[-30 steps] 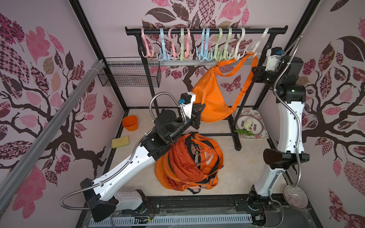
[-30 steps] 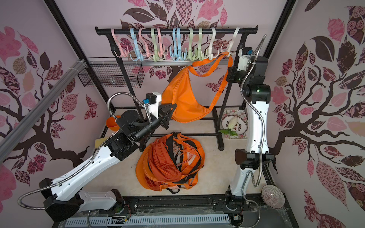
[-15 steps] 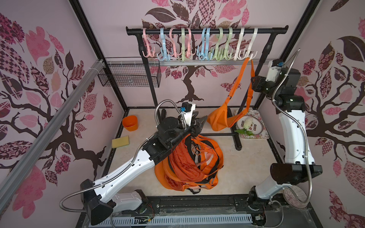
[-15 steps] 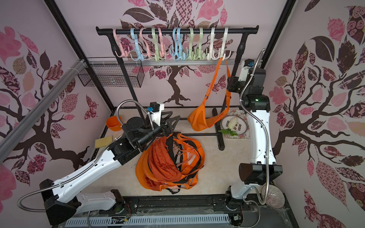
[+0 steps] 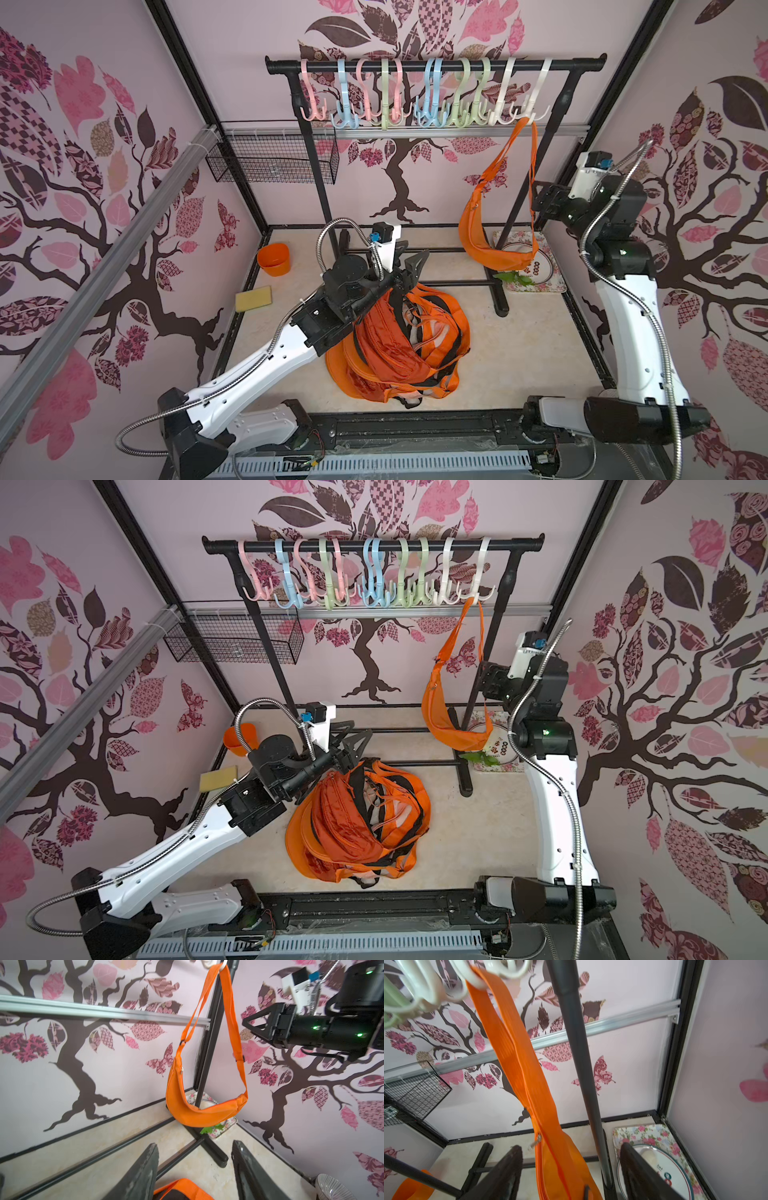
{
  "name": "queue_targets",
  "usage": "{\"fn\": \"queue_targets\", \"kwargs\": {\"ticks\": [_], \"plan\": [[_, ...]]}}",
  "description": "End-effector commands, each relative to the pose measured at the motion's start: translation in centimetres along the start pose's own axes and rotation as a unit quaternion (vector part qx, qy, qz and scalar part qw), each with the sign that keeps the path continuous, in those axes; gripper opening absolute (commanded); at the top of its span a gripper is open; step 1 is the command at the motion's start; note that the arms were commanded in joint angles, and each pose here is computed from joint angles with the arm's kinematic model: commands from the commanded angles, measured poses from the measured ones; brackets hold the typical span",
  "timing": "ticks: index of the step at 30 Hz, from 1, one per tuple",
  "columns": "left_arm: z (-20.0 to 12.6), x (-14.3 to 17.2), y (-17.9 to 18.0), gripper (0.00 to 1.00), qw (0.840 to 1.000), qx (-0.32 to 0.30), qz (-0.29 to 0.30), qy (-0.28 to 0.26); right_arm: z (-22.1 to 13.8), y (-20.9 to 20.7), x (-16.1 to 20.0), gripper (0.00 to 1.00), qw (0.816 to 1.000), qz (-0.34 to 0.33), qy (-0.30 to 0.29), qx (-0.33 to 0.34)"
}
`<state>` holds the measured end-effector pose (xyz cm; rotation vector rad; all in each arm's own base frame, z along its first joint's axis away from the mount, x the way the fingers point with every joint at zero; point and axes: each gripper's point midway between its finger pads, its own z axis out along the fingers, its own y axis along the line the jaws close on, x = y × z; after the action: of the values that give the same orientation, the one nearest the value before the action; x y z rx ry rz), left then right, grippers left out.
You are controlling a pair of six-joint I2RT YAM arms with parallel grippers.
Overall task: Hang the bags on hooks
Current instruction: Hang the bag on the hook, then pick up the bag from the bag.
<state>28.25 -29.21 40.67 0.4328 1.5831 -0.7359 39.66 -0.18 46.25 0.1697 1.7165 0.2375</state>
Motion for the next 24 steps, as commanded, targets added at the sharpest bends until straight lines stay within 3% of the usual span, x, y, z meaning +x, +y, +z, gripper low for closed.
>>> {"fn": "queue_targets", "kwargs": {"ticks": [1,5,11,15,24], "plan": [[-0.8,3.5,2.5,0.64,0.997,-0.059,-0.016,0.054,-1.5,0.6,1.5,0.77,1.0,0.023,-0.012,-0.009],[-2.3,6.8,6.4,0.7,0.983,-0.125,-0.067,0.116,-1.1,1.5,6.9,0.77,0.999,0.016,0.036,-0.014],[-6.6,12.1,12.7,0.71,0.94,-0.236,-0.147,0.196,-1.1,1.8,13.9,0.77,0.995,0.015,0.099,-0.019],[-7.8,15.4,13.1,0.71,0.922,-0.25,-0.176,0.238,-1.2,2.9,17.9,0.78,0.989,0.032,0.137,-0.045],[-8.1,19.9,12.9,0.74,0.894,-0.252,-0.199,0.312,-0.2,4.9,28.0,0.78,0.954,0.066,0.275,-0.101]]}}
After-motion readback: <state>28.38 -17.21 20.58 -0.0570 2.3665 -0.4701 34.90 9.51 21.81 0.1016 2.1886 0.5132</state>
